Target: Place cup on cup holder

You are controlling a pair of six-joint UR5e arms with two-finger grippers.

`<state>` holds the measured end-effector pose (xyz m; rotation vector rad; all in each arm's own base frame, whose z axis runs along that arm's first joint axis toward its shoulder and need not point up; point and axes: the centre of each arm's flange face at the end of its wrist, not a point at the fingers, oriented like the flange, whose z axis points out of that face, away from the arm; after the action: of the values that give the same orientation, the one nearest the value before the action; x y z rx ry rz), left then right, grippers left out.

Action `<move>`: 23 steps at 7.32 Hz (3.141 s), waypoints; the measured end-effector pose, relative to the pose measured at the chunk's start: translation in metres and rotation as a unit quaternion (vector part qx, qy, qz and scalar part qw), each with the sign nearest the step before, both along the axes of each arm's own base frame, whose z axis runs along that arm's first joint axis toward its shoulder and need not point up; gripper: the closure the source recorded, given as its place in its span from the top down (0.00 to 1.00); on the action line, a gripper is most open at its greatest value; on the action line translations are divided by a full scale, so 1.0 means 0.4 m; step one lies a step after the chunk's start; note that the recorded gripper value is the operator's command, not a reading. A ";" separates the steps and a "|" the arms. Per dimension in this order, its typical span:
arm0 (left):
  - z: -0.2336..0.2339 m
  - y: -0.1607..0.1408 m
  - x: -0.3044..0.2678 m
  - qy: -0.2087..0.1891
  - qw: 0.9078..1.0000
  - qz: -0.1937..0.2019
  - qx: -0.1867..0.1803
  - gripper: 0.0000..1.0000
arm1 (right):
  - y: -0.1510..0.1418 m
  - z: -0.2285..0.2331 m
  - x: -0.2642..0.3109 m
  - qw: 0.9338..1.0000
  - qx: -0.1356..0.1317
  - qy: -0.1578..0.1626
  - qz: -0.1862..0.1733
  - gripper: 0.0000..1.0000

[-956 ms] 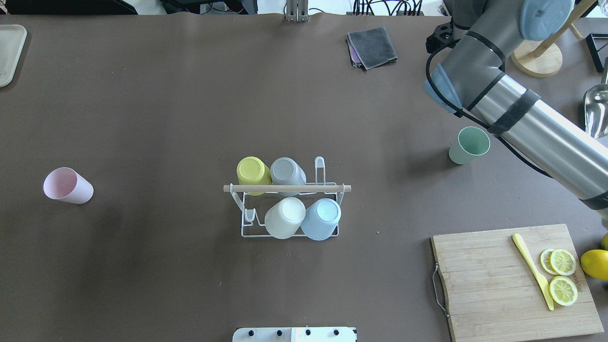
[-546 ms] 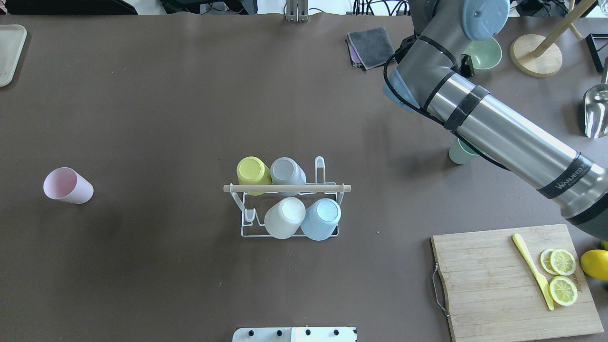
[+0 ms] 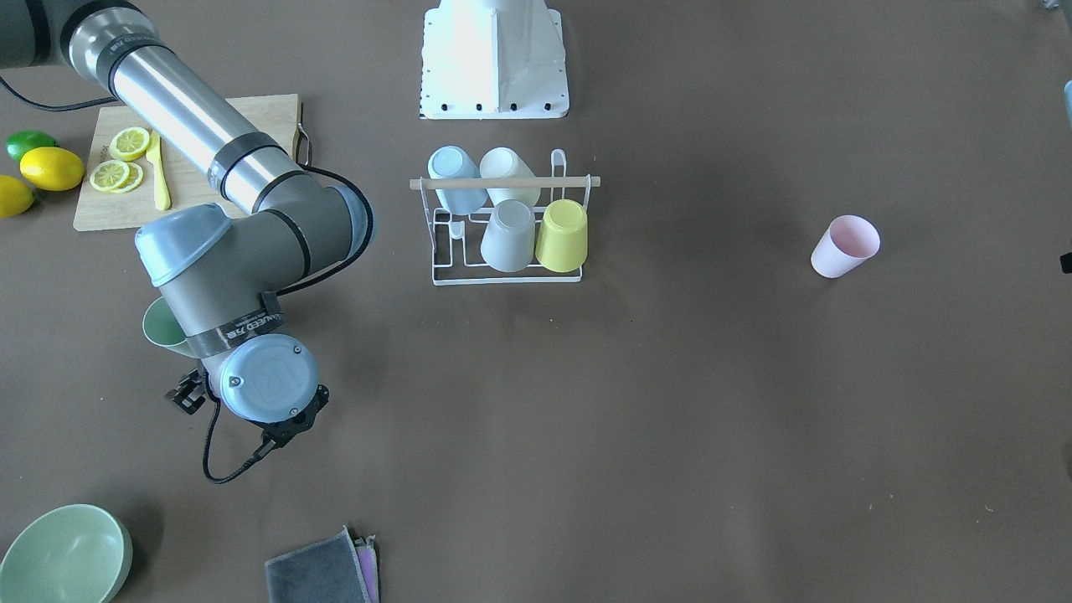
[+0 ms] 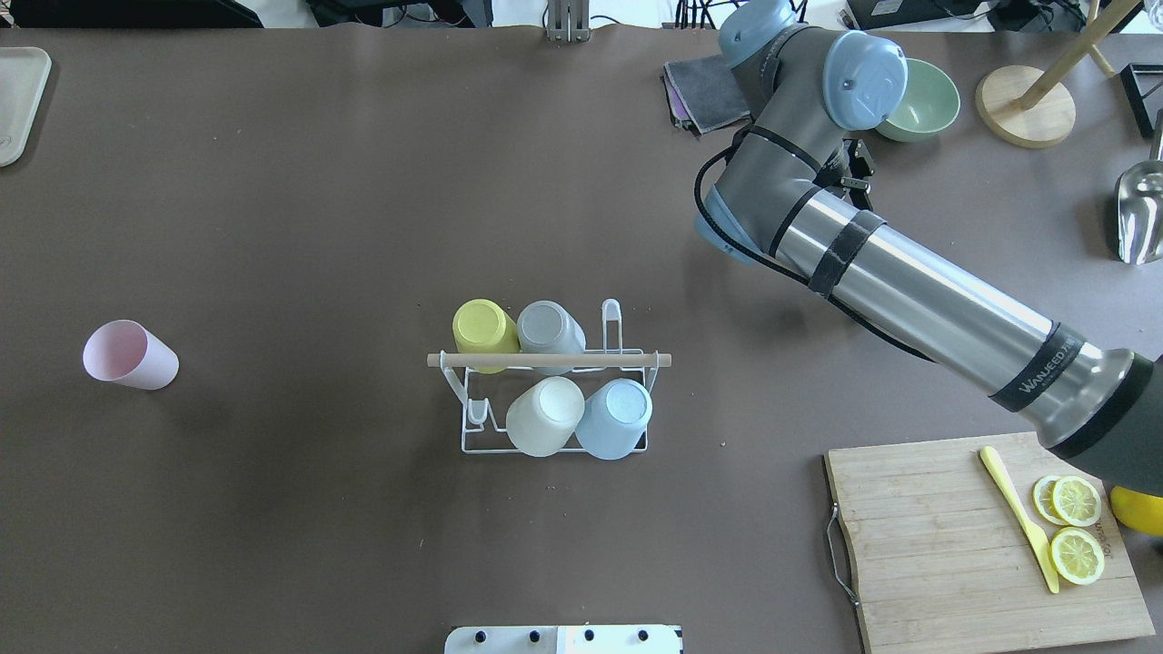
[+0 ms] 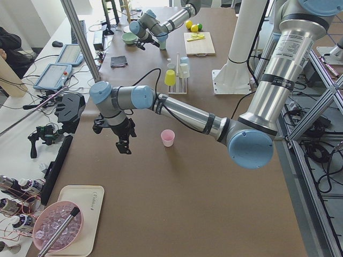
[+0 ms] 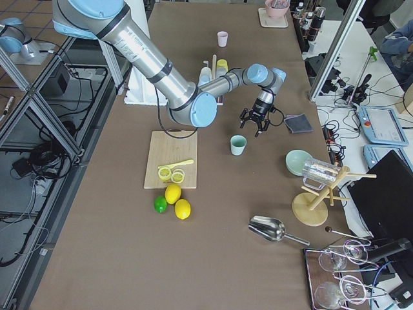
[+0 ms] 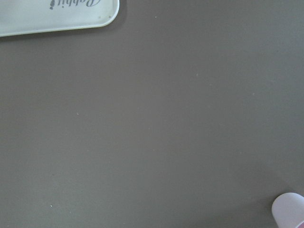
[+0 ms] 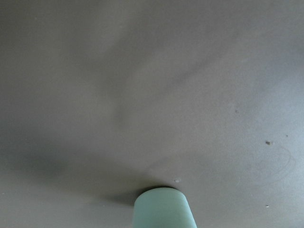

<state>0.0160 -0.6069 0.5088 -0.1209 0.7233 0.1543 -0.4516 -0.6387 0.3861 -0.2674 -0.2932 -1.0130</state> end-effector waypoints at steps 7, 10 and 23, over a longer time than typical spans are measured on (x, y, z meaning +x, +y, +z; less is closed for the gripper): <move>0.017 -0.075 0.206 -0.014 0.995 0.094 -0.039 0.98 | 0.108 0.093 -0.105 0.992 0.026 0.058 -0.105 1.00; 0.007 -0.142 0.292 -0.016 0.991 0.119 -0.059 0.98 | 0.117 0.101 -0.111 0.989 0.039 0.075 -0.122 1.00; 0.034 -0.107 0.606 -0.043 0.974 0.140 -0.170 0.98 | 0.145 0.211 -0.084 0.977 0.046 0.107 -0.178 1.00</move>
<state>0.2584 -0.6497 0.5224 -0.5550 0.6378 0.2930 -0.4851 -0.5808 0.4704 -0.3504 0.0004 -1.3349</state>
